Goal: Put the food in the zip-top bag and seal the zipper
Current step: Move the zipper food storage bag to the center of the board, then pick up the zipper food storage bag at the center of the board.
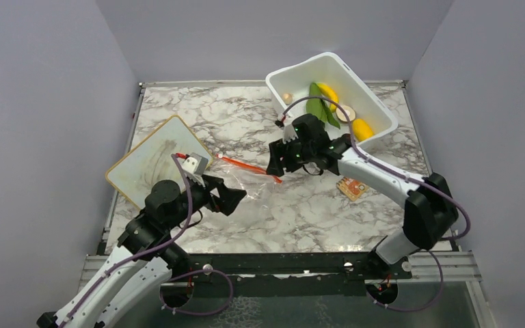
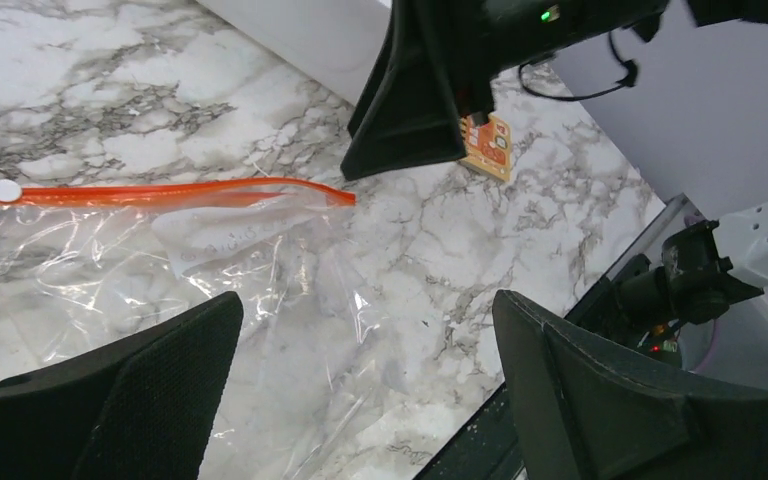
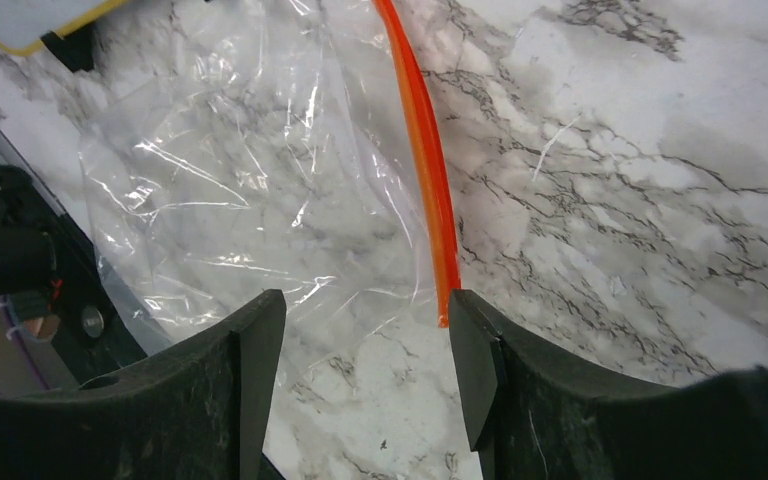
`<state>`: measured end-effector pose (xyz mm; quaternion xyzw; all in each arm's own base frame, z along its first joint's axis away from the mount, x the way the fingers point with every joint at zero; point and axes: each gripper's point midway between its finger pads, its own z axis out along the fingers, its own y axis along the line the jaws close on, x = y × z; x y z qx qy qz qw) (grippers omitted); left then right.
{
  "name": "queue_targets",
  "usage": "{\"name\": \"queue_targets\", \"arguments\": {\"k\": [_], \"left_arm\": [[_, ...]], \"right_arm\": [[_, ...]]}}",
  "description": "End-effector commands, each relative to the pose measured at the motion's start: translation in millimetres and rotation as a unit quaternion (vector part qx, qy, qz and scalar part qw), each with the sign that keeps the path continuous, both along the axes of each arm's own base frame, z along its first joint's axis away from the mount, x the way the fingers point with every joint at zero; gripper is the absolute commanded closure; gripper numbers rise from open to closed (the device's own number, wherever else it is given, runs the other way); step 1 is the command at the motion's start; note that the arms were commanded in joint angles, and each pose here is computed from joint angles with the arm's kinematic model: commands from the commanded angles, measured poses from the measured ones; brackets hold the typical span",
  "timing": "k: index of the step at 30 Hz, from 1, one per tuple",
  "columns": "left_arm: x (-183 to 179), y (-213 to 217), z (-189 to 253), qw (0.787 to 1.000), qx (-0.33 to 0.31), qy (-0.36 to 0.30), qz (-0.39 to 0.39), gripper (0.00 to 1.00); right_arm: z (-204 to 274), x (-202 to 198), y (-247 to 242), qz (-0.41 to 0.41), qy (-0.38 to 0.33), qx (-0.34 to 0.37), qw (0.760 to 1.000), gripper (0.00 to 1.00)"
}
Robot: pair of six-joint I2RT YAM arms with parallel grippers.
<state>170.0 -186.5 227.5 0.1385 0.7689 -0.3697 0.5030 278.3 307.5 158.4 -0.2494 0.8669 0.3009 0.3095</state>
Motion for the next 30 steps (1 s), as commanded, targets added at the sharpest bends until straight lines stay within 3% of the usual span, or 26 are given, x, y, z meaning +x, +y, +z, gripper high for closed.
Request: {"name": "queue_targets", "arguments": {"k": [1,9,14,21,27,30], "left_arm": [[6.2,18.5,15.5,0.998,-0.006,-0.045,0.048,0.0],[9.6,40.8,24.0,0.992,-0.019,-0.063,0.106,0.0],[8.1,42.7,24.5,0.991,-0.027,-0.068,0.109,0.0],[9.7,43.7,22.8,0.991,-0.027,-0.065,0.115,0.01],[13.3,40.2,12.9,0.992,-0.021,-0.043,0.117,0.07],[17.7,36.7,1.9,0.992,-0.016,-0.015,0.124,0.11]], "right_arm": [[-13.3,4.4,27.5,0.07,0.011,0.005,0.997,0.39],[-35.7,19.6,54.6,0.127,0.011,0.01,0.992,0.3],[-69.1,13.0,55.6,0.163,0.059,-0.023,0.985,0.33],[-81.3,17.6,49.1,0.141,0.046,-0.034,0.988,0.51],[-70.6,26.0,31.2,0.098,0.018,-0.067,0.993,0.89],[-49.0,21.8,24.7,0.089,-0.004,-0.056,0.994,0.99]]}}
